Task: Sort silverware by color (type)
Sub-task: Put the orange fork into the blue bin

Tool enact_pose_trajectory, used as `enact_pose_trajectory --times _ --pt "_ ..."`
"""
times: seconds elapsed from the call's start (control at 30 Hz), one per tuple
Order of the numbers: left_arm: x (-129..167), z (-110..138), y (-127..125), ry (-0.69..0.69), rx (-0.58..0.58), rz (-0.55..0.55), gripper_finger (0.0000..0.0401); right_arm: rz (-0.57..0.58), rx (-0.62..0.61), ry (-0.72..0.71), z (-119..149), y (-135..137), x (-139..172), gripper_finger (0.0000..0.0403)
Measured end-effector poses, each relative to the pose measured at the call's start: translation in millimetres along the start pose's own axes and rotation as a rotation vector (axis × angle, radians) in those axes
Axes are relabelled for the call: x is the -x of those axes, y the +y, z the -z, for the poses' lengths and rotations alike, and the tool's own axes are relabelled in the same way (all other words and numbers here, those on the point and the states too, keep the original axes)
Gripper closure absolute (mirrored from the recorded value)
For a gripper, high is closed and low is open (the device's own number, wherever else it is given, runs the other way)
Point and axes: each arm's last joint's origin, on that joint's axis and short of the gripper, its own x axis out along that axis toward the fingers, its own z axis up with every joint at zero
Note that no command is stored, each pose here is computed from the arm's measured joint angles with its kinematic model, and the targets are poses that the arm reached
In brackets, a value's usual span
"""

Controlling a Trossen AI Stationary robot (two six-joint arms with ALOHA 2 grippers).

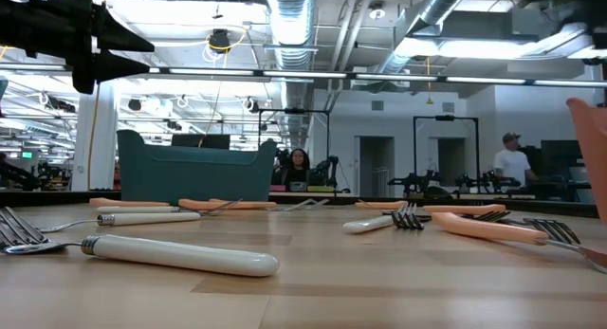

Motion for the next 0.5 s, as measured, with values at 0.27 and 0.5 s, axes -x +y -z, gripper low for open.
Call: enact_pose_trajectory --times 0.27,0.5 --pt "0 0 0 0.0 0.0 0.0 0.0166 0.04 0.239 -0.23 -52 -9 0 0.0231" --pt "0 0 0 -0.001 -0.005 0.0 0.0166 0.167 0.548 -0.228 -82 -24 -10 0.0192"
